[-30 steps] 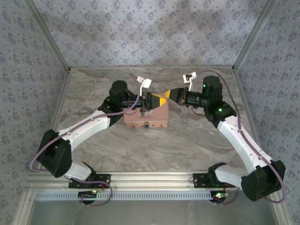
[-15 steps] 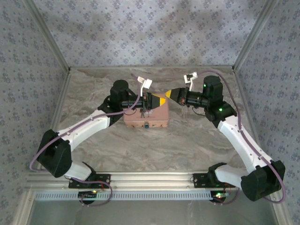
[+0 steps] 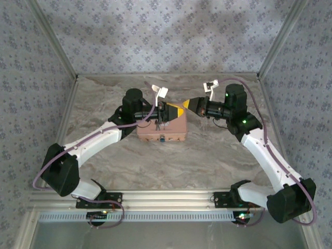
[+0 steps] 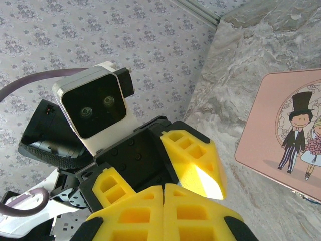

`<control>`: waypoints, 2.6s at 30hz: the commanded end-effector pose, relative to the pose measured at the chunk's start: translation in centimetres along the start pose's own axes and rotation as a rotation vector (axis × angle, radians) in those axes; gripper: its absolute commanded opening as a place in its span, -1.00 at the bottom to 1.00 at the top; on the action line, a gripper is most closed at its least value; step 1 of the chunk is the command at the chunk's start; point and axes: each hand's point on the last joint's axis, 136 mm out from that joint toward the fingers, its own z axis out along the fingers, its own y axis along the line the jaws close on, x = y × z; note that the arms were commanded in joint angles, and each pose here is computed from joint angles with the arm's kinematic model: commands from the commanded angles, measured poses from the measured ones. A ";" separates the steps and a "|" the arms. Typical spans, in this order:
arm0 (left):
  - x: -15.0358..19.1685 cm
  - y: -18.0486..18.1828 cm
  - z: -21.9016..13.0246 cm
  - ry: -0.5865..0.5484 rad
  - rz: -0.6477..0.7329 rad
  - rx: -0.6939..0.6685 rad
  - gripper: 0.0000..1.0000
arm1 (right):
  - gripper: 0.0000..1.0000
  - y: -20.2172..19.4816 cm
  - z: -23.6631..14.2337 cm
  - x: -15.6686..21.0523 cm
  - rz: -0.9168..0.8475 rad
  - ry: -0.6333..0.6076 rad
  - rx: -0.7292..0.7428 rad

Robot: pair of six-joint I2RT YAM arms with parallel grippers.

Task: Unlock the padlock with the key

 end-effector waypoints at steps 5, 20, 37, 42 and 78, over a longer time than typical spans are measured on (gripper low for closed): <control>-1.4 -2.5 0.6 -0.019 0.062 0.072 -0.40 | -1.00 1.6 -0.6 -0.3 -0.023 -0.017 -0.048; -1.0 -2.3 -0.6 -0.002 0.098 0.004 -1.00 | -0.94 0.8 -1.4 0.4 -0.017 -0.012 -0.030; 3.5 -3.5 -1.6 0.341 0.044 -0.008 -1.00 | 0.00 1.0 -3.1 1.4 -0.198 0.065 -0.009; 4.2 -5.2 -1.8 0.412 0.038 0.060 -1.00 | 0.01 2.3 -2.1 3.1 -0.254 0.145 -0.056; 3.1 -5.5 -3.0 0.409 0.065 0.061 -1.00 | -0.98 2.9 -1.5 6.7 -0.300 0.308 -0.102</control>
